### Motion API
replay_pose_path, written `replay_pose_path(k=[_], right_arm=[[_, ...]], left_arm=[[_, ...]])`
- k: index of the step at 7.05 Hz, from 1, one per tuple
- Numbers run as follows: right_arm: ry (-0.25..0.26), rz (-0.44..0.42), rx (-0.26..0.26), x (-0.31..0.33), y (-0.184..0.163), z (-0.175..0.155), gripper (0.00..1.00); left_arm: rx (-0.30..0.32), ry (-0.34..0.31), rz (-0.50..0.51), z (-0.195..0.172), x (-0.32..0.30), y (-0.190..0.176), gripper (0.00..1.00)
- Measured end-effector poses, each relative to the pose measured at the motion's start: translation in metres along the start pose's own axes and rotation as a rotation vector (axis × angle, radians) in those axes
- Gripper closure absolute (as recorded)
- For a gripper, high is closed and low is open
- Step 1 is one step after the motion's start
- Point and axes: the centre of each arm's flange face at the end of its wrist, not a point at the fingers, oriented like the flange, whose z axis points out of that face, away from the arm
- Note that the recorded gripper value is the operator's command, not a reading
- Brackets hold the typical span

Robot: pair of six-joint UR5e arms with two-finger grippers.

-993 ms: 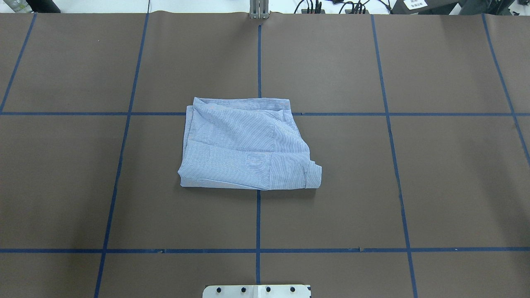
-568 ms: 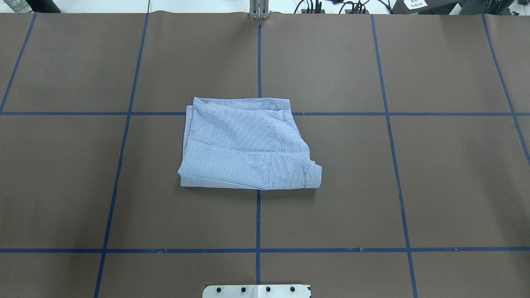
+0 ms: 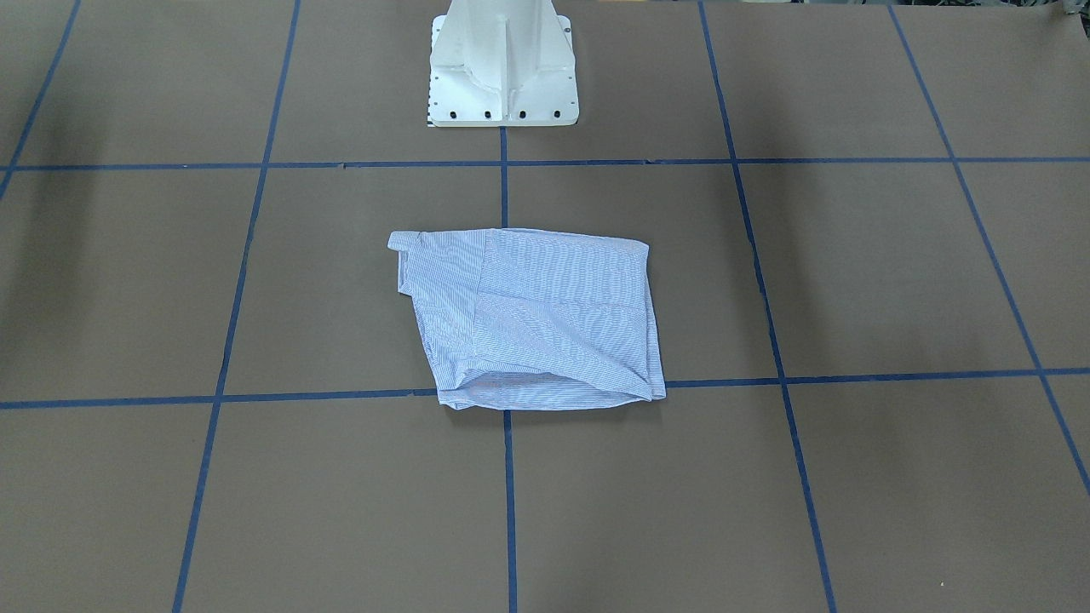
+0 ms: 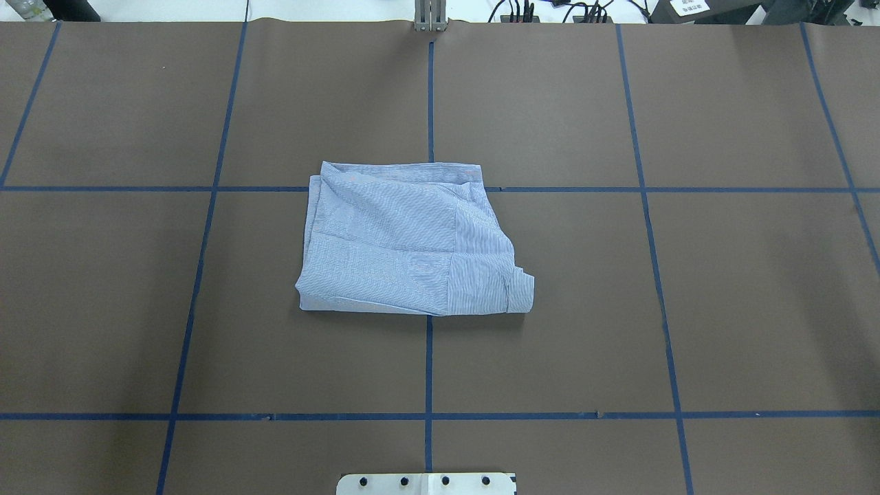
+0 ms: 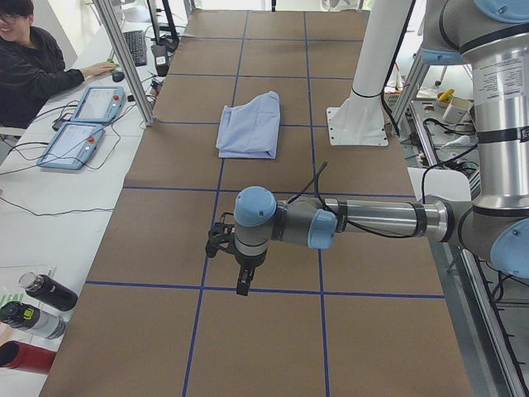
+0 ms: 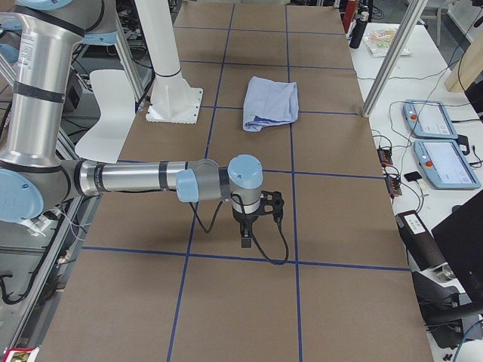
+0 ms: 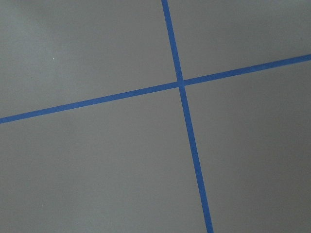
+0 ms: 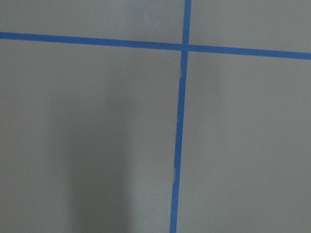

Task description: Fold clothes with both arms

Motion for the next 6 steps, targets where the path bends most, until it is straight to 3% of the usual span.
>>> replay_pose_path(k=[6], right_arm=[[-0.001, -0.008, 0.012, -0.0017, -0.0015, -0.0017, 0.0]], left_arm=[[0.01, 0.033, 0.009, -0.0085, 0.0116, 0.0137, 0.0]])
